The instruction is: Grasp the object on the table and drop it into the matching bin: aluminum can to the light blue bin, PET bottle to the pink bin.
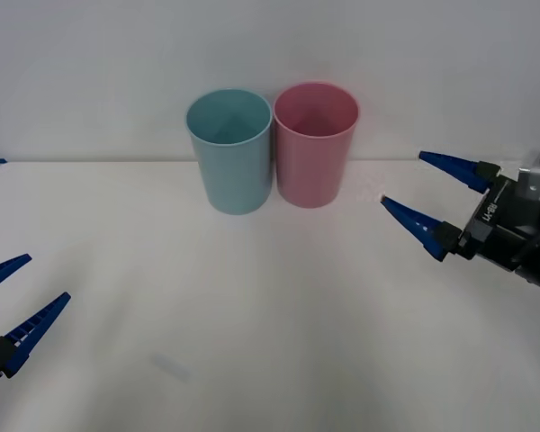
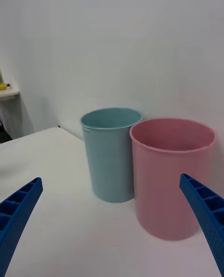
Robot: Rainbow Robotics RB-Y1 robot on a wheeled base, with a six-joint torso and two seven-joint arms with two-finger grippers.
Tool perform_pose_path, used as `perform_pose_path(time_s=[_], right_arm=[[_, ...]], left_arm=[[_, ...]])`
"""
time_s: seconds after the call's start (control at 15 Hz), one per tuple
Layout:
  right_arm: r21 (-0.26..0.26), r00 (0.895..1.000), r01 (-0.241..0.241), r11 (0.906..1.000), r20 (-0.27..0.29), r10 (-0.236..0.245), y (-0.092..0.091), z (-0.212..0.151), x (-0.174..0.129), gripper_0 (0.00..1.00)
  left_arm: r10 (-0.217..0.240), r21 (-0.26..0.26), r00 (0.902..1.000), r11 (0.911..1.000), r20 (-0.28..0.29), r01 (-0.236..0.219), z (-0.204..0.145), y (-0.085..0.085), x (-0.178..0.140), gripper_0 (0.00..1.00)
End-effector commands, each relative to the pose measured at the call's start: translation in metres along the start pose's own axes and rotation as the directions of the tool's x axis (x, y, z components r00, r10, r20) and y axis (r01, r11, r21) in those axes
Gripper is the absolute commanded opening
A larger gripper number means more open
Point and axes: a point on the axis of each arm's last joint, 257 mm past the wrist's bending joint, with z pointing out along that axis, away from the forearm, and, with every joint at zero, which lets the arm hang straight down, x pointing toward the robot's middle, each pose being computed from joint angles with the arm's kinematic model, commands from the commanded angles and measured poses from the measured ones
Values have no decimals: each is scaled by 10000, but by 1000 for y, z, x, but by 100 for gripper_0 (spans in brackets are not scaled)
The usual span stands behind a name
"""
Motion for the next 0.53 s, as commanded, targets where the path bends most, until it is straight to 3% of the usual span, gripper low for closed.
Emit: perform_pose_path(time_s=[0.07, 0.4, 0.53], right_arm=[[-120, 9980, 382, 9992, -498, -387, 10, -34, 22, 100], [0, 9843, 998, 9950, -1461, -987, 26, -97, 62, 100], [164, 9822, 675, 9976, -1770, -636, 34, -120, 76, 100]], left_arm=[[-1, 0, 10000, 10000, 0, 1, 0, 0, 0, 100], [-1, 0, 10000, 10000, 0, 1, 0, 0, 0, 100], [-1, 0, 10000, 10000, 0, 1, 0, 0, 0, 100]])
